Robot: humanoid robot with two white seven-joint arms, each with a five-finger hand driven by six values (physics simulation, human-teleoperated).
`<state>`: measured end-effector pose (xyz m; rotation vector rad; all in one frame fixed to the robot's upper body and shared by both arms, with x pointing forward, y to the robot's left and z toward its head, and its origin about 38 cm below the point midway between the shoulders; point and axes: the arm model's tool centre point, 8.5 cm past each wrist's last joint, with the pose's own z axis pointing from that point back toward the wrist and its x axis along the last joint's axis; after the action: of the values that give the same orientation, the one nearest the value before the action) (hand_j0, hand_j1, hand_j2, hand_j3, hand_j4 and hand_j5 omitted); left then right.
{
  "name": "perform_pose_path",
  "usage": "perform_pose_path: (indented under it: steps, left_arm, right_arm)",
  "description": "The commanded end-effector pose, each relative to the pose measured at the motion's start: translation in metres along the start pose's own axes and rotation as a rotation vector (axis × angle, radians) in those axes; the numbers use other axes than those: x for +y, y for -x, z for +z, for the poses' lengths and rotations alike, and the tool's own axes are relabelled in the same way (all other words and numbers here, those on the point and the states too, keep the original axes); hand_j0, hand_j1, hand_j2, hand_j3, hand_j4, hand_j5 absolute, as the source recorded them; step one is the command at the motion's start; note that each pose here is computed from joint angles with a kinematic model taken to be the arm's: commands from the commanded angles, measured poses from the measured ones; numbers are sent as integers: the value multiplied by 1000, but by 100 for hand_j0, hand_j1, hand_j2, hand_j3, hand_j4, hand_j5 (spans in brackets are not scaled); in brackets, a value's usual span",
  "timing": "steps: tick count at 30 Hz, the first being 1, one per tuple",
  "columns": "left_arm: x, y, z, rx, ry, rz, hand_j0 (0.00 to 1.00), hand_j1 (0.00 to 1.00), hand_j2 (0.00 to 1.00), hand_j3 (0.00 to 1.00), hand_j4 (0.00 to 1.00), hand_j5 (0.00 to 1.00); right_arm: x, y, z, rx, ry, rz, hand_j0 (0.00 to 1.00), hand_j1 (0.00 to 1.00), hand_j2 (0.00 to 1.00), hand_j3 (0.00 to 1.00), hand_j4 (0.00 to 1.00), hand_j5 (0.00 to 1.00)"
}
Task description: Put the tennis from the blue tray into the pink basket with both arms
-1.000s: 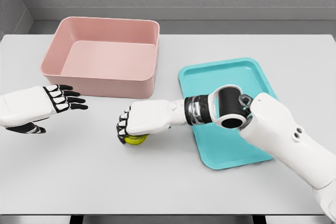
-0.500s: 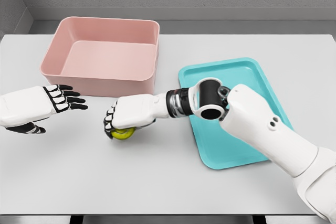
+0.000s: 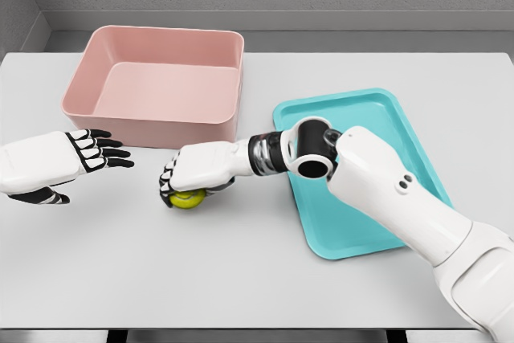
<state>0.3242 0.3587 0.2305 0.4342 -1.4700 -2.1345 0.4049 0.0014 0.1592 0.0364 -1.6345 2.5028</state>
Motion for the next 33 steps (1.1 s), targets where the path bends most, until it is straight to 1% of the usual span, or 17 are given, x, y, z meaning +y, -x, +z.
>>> perform_pose_path:
  steps: [1, 2, 7, 8, 9, 11, 13, 15, 16, 23, 24, 26, 27, 28, 30, 32, 33]
  left_arm:
    - [1, 0, 0, 1, -3, 4, 100, 100, 100, 100, 100, 100]
    - [1, 0, 0, 1, -3, 4, 100, 100, 100, 100, 100, 100]
    - [1, 0, 1, 1, -4, 5, 100, 100, 100, 100, 100, 100]
    - [1, 0, 1, 2, -1, 4, 100, 100, 100, 100, 100, 100]
    - [1, 1, 1, 2, -2, 4, 100, 100, 100, 100, 100, 100]
    - [1, 1, 1, 2, 0, 4, 100, 100, 100, 100, 100, 100]
    - [1, 1, 1, 2, -2, 4, 100, 100, 100, 100, 100, 100]
    - [1, 0, 0, 0, -4, 6, 100, 100, 100, 100, 100, 100]
    - [1, 0, 0, 1, -3, 4, 100, 100, 100, 100, 100, 100]
    - [1, 0, 0, 1, -3, 4, 100, 100, 100, 100, 100, 100]
    - [1, 0, 0, 1, -4, 4, 100, 100, 100, 100, 100, 100]
    - [0, 0, 0, 0, -4, 5, 100, 100, 100, 100, 100, 100]
    - [0, 0, 0, 0, -4, 5, 100, 100, 100, 100, 100, 100]
    - [0, 0, -1, -1, -4, 7, 100, 100, 100, 100, 100, 100]
    - [-1, -1, -2, -3, -7, 8, 100, 100, 100, 100, 100, 100]
    - [-1, -2, -4, -7, -14, 11, 100, 100, 100, 100, 100, 100]
    - [-1, -2, -4, -7, -15, 11, 100, 100, 100, 100, 100, 100]
  right_arm:
    - [-1, -2, -5, -8, 2, -7, 52, 52, 52, 52, 52, 52]
    - [3, -4, -7, -14, -14, -3, 52, 52, 52, 52, 52, 52]
    - [3, -4, -7, -14, -14, -3, 55, 55, 55, 55, 55, 55]
    - [4, -5, -8, -14, -14, -4, 66, 66, 66, 66, 66, 66]
    - [6, -5, -8, -16, -15, -8, 72, 72, 72, 72, 72, 72]
    - [7, -6, -9, -18, -14, -10, 91, 91, 91, 91, 91, 91]
    - [7, -6, -8, -18, -11, -13, 96, 96, 96, 96, 96, 96]
    - [6, -6, -8, -17, -9, -13, 97, 97, 97, 97, 97, 97]
    - [8, -6, -8, -18, -10, -16, 99, 99, 99, 99, 99, 99]
    - [6, -2, -3, -3, -2, -17, 99, 99, 99, 99, 99, 99]
    - [-1, -1, 2, 4, 19, -8, 99, 99, 99, 99, 99, 99]
    - [-6, 0, 10, 14, 33, 6, 99, 99, 99, 99, 99, 99]
    - [-5, 2, 14, 19, 33, 7, 99, 99, 99, 99, 99, 99]
    - [-8, -1, 16, 15, 40, 18, 99, 99, 99, 99, 99, 99]
    - [-15, 0, 29, 29, 63, 39, 99, 99, 99, 99, 99, 99]
    - [-13, -4, 42, 34, 62, 57, 99, 99, 99, 99, 99, 99]
    - [-18, -5, 52, 46, 92, 66, 99, 99, 99, 99, 99, 99]
